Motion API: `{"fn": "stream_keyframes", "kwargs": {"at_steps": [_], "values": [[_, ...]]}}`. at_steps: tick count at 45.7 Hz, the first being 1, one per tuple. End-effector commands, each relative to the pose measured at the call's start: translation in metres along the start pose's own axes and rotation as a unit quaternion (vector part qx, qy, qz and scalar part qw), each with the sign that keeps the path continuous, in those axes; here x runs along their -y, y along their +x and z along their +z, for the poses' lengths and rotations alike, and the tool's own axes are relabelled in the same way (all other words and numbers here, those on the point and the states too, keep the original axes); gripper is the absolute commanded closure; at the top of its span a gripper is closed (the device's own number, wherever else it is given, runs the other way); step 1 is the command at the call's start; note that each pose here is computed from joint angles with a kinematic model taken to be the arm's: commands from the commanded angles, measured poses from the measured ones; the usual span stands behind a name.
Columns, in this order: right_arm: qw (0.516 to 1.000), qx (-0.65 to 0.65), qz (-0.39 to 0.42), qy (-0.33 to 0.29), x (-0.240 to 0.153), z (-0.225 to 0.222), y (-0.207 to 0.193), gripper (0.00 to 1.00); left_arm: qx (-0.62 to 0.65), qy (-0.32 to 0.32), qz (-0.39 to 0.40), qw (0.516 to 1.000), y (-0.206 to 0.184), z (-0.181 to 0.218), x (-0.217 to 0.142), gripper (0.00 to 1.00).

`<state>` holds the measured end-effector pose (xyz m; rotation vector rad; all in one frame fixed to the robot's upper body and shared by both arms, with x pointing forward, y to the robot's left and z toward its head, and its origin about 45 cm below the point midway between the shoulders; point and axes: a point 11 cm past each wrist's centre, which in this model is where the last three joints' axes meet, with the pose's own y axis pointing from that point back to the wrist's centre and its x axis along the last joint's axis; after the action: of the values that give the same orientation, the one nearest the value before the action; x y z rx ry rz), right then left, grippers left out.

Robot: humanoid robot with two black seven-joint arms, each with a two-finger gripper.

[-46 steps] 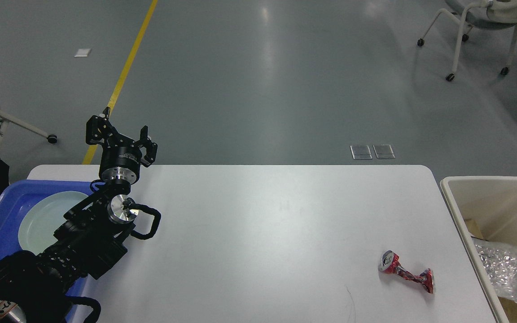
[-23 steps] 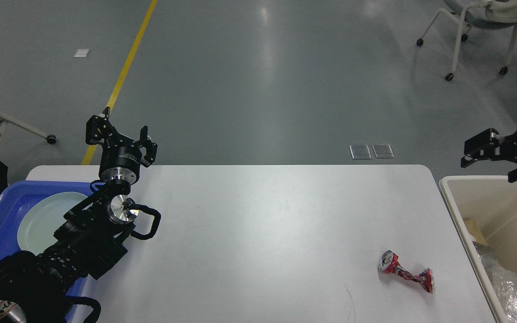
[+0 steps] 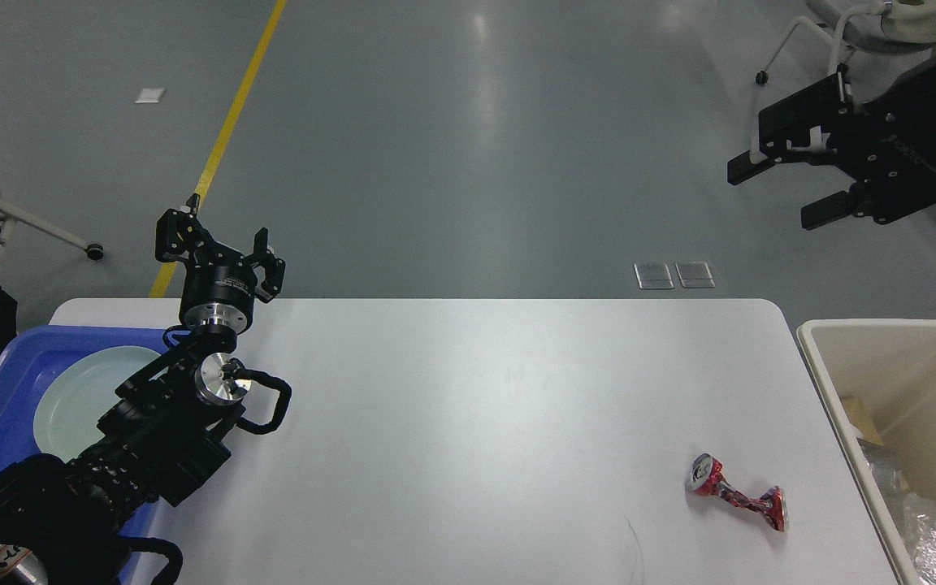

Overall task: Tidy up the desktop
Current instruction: 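Move the right gripper down to the red crushed can and grasp it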

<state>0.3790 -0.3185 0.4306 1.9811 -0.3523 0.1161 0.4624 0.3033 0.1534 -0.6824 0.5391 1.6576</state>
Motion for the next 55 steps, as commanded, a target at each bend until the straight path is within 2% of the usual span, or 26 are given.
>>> {"fn": "stream_keyframes", "kwargs": {"at_steps": [1,9,22,39,55], "values": [[0.997,0.013,-0.053,-0.055,0.038,0.044,-0.018,0.00,0.000,0.000,0.000,1.000,0.000,0.000,0.000,0.00],[0.978,0.048,-0.164,-0.116,0.103,0.111,-0.074,0.00,0.000,0.000,0.000,1.000,0.000,0.000,0.000,0.00],[0.970,0.032,-0.163,-0.176,0.174,0.166,-0.121,0.00,0.000,0.000,0.000,1.000,0.000,0.000,0.000,0.00],[0.968,0.031,-0.117,-0.218,0.209,0.205,-0.127,0.03,0.000,0.000,0.000,1.000,0.000,0.000,0.000,0.00],[0.968,0.047,-0.129,-0.209,0.231,0.215,-0.155,0.25,0.000,0.000,0.000,1.000,0.000,0.000,0.000,0.00]]}}
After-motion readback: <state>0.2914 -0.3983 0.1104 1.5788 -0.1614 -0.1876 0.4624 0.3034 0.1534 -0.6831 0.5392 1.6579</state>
